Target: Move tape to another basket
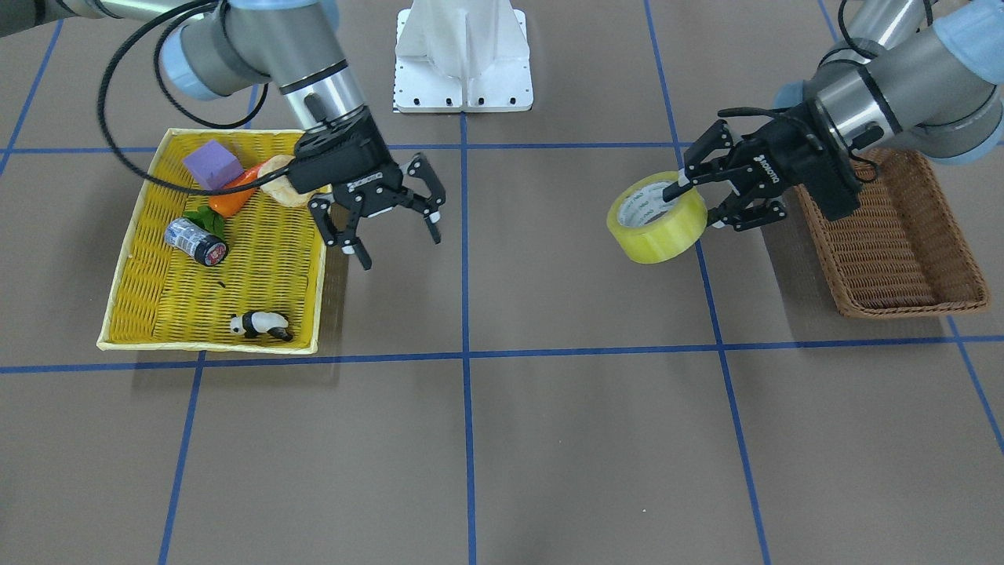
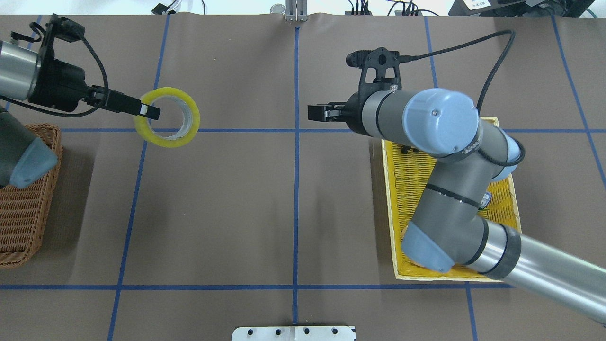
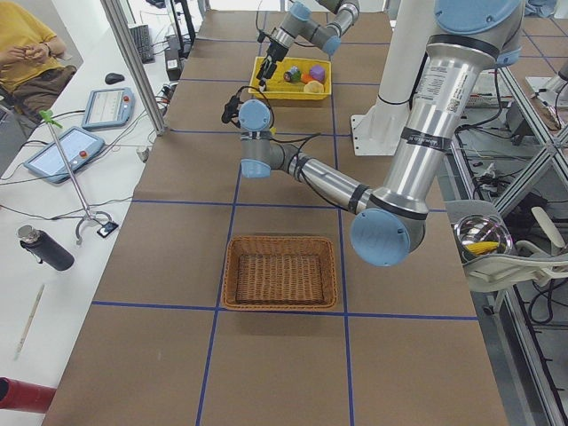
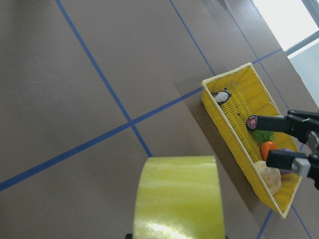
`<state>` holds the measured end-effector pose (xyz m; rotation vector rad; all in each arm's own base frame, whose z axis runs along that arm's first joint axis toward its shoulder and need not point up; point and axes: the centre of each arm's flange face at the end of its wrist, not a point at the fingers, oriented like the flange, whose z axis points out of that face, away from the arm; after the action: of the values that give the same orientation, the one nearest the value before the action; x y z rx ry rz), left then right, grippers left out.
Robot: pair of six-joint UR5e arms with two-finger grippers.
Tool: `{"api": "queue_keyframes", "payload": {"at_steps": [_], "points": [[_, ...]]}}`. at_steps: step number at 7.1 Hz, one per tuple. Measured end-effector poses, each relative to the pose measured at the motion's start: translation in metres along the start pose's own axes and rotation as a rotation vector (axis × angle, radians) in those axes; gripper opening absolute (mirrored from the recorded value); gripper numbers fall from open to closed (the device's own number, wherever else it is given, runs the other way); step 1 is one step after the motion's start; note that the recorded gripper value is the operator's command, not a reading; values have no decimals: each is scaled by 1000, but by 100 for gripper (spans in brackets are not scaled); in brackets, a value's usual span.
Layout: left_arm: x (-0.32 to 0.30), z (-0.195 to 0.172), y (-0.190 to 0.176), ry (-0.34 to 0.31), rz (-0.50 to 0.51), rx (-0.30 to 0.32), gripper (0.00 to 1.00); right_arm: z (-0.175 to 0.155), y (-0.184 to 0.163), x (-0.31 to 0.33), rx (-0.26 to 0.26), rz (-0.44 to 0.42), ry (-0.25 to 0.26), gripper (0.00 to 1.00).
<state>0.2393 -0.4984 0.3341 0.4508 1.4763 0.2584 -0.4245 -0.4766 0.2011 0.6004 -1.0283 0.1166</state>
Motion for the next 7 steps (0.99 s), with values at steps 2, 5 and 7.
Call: {"api": "queue_keyframes", "payload": {"at_steps": [2, 5, 7], "points": [[-41, -44, 32, -14, -105, 49, 0, 3, -56, 80, -120, -61, 151, 100], [-100, -125, 77, -37, -310, 34, 0, -16, -118, 217, -330, -219, 262, 100], [-145, -171, 102, -49, -427, 0, 0, -50, -129, 324, -429, -301, 277, 100]]}}
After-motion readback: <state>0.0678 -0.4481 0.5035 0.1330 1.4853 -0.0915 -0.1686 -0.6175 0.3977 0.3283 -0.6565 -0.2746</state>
